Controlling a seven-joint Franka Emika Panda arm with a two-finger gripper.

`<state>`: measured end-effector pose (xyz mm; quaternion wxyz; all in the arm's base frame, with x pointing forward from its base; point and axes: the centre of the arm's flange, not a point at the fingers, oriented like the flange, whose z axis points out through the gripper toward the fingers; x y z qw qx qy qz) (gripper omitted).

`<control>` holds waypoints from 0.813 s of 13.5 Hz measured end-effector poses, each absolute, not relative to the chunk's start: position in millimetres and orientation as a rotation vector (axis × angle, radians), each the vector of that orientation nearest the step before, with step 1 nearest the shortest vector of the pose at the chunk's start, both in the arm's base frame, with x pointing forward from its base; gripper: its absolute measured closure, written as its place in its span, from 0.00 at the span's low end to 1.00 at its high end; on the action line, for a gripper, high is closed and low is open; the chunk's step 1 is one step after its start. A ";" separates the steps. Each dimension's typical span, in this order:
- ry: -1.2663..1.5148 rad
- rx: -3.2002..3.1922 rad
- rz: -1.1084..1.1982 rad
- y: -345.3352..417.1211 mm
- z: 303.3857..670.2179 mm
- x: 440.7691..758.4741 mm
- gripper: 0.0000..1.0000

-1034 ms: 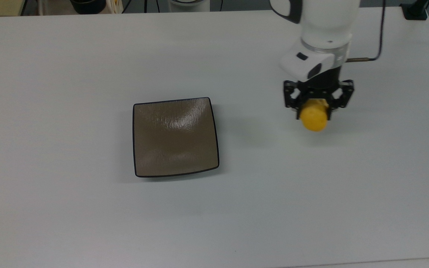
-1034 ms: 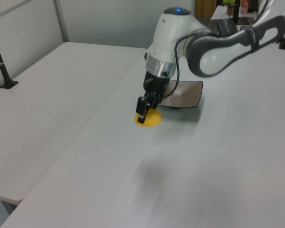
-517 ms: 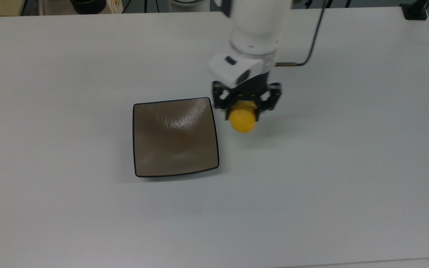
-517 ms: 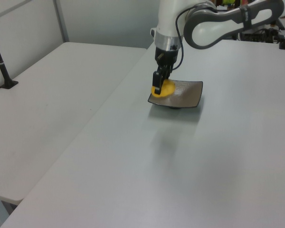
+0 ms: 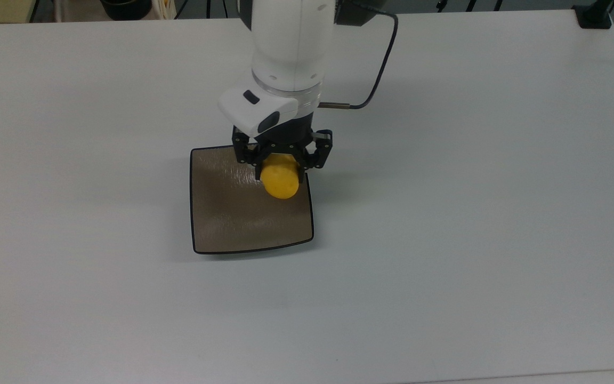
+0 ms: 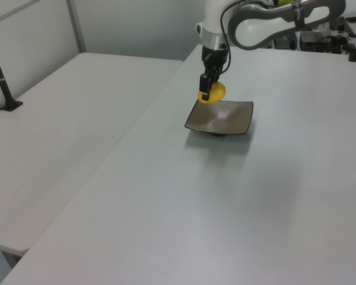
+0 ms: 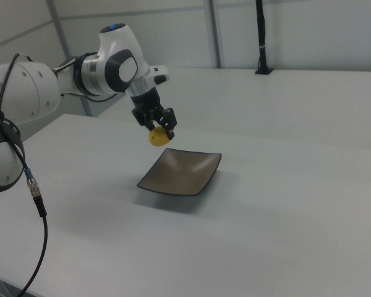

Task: Put potatoes on a ceramic plate
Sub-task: 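Lower the potato onto the plate and open the gripper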

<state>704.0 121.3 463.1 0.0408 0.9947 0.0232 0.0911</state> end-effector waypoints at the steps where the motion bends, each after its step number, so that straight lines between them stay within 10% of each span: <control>1: 0.070 3.043 0.269 114.3 460.1 704.5 0.33; 6: 0.064 3.041 0.248 104.0 452.9 705.8 0.00; 11: 0.064 3.041 0.248 104.0 452.9 705.8 0.00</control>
